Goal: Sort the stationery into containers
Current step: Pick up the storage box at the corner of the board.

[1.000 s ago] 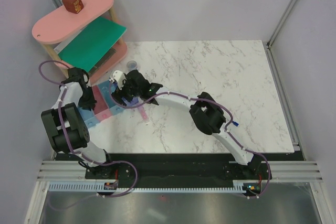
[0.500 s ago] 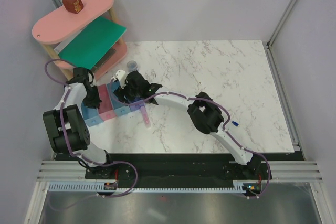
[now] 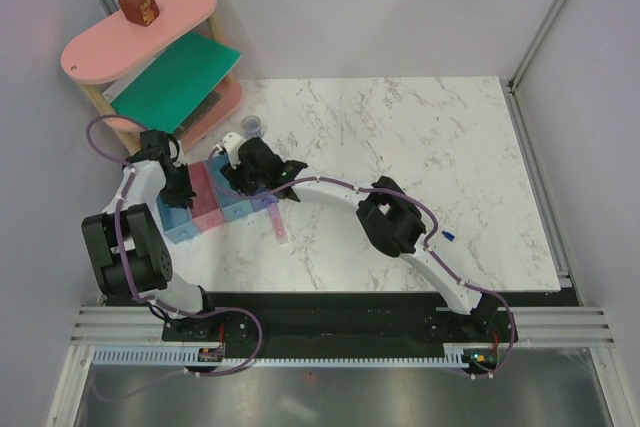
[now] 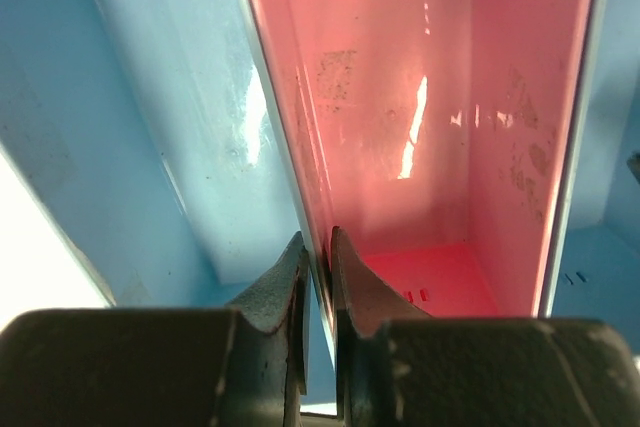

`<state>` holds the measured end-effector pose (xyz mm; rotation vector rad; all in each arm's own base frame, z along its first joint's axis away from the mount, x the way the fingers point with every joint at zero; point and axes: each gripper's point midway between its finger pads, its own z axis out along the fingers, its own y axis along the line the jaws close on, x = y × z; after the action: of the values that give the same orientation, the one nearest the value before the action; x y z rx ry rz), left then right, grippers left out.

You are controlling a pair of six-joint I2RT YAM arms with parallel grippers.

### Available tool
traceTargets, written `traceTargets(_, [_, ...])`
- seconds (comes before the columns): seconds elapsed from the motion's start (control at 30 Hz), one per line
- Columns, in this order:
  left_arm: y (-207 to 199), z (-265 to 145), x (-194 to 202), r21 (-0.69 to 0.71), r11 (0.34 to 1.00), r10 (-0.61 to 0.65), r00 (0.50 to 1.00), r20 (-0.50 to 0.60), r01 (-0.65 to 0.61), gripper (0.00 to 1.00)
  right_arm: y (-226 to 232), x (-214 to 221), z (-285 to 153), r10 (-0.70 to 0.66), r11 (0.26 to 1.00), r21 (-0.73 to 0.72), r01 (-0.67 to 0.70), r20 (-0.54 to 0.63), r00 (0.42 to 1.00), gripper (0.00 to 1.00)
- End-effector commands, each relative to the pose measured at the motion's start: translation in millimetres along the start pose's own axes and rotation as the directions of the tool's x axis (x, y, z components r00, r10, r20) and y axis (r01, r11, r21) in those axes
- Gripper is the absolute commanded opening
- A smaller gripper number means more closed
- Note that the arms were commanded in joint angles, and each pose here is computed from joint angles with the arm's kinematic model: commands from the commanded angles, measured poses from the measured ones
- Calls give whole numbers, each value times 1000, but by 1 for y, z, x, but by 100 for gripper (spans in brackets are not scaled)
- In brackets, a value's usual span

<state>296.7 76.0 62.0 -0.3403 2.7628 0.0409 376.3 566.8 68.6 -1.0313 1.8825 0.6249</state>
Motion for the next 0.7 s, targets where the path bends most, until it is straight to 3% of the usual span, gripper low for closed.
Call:
traceTargets(0.0, [-34, -19, 5, 166, 981, 95, 995, 24, -98, 2, -4, -1, -8, -1, 1000, 28, 1, -24, 1000, 48])
traceTargets(0.4, [-61, -45, -5, 286, 943, 139, 982, 131, -171, 2, 2, -16, -13, -48, 997, 64, 48, -2, 999, 21])
traceTargets(0.57, [-66, -50, -7, 296, 935, 158, 976, 153, -198, 2, 2, -26, -20, -70, 994, 84, 69, 11, 997, 4])
traceTargets(0.67, [-67, -52, -8, 298, 932, 163, 974, 160, -205, 2, 3, -32, -23, -90, 991, 98, 88, 18, 996, 0])
